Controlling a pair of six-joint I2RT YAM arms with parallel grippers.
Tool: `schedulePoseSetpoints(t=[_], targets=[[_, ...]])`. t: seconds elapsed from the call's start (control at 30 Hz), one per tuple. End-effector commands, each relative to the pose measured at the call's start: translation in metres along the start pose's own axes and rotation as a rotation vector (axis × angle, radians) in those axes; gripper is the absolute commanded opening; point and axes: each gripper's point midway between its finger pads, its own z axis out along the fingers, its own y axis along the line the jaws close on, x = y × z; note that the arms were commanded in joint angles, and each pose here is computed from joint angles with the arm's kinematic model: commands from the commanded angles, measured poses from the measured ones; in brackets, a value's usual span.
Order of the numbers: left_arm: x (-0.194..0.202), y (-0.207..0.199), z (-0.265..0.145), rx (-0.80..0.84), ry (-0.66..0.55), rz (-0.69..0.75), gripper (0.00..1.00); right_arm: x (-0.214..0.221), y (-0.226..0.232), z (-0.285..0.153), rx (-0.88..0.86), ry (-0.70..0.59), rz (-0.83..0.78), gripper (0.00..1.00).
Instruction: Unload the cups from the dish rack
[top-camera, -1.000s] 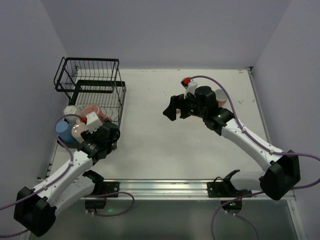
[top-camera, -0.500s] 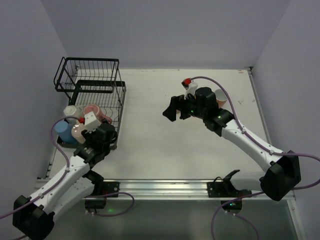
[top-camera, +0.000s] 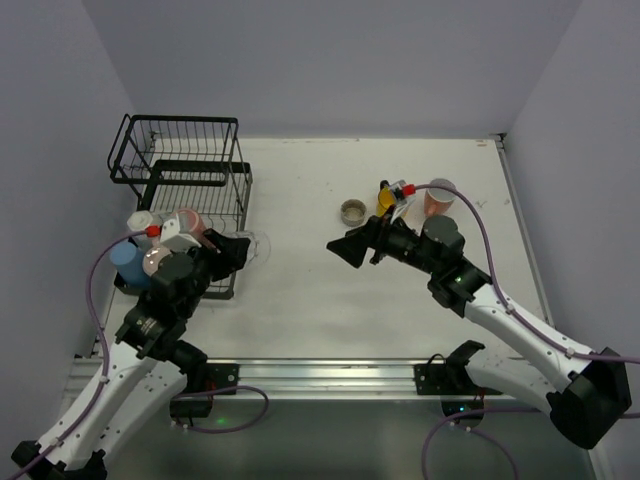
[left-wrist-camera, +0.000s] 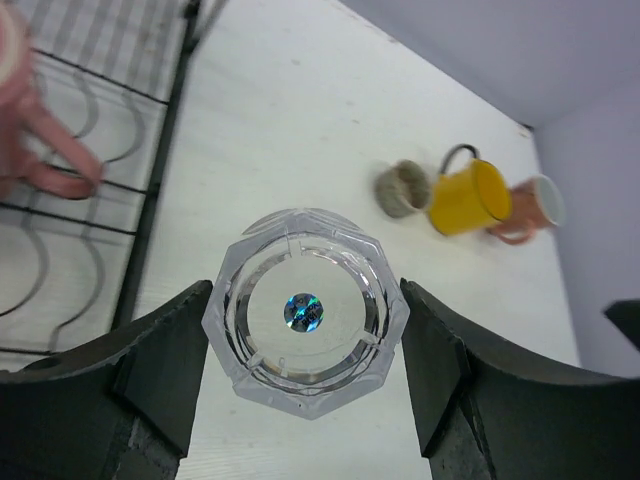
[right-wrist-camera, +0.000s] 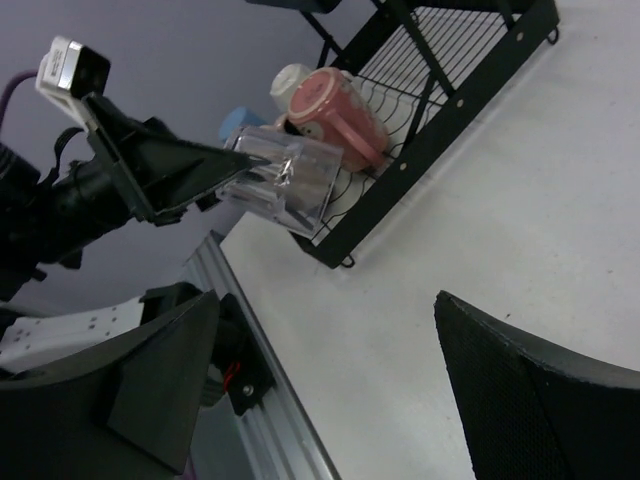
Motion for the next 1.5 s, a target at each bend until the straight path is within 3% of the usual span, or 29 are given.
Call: schedulePoseSetpoints(t=[0.0, 0.2, 0.47, 0.77, 1.0, 1.07, 1.13, 1.17, 1.2, 1.27, 1.3, 1.33, 1.37, 1.47], targets=[[-0.01, -0.085, -0.015, 0.398, 0.039, -0.079, 0.24, -0.001, 0.035, -0.014, -0.158, -0.069, 0.024, 0.9], [-0.014, -0.147, -0.026, 0.751, 0.047, -0.204, 0.22, 0.023, 0.037, -0.034, -0.202, -0.102, 0.11, 0.74], [-0.006, -0.181, -0.029, 0.964, 0.117, -0.306, 0.18, 0.018, 0.054, -0.035, -0.258, -0.124, 0.102, 0.77], [0.015, -0.201, -0.04, 1.042, 0.2, -0.334, 0.17, -0.01, 0.056, -0.034, -0.221, -0.226, 0.081, 0.75], [0.026, -0.202, -0.044, 1.037, 0.219, -0.347, 0.17, -0.022, 0.062, -0.03, -0.222, -0.244, 0.057, 0.63], [0.029, -0.202, -0.044, 1.036, 0.226, -0.349, 0.17, -0.022, 0.063, -0.028, -0.226, -0.24, 0.063, 0.52], [0.032, -0.204, -0.046, 1.041, 0.234, -0.343, 0.2, -0.024, 0.065, -0.028, -0.237, -0.243, 0.071, 0.49], [0.033, -0.203, -0.045, 1.04, 0.235, -0.342, 0.23, -0.023, 0.065, -0.026, -0.239, -0.237, 0.076, 0.41], [0.034, -0.202, -0.045, 1.039, 0.236, -0.338, 0.37, -0.023, 0.066, -0.025, -0.244, -0.235, 0.083, 0.35], [0.037, -0.2, -0.043, 1.021, 0.243, -0.325, 0.53, -0.026, 0.067, -0.024, -0.24, -0.235, 0.081, 0.26], [0.036, -0.201, -0.042, 1.017, 0.23, -0.299, 0.7, -0.02, 0.055, -0.02, -0.181, -0.206, 0.074, 0.14], [0.042, -0.196, -0.037, 0.979, 0.25, -0.278, 0.8, -0.02, 0.05, -0.019, -0.142, -0.197, 0.065, 0.06], [0.034, -0.199, -0.038, 0.975, 0.221, -0.26, 0.96, -0.026, 0.049, -0.019, -0.11, -0.197, 0.039, 0.0], [0.029, -0.186, -0.028, 0.857, 0.177, -0.16, 1.0, -0.032, 0.029, -0.023, 0.04, -0.179, -0.009, 0.0]])
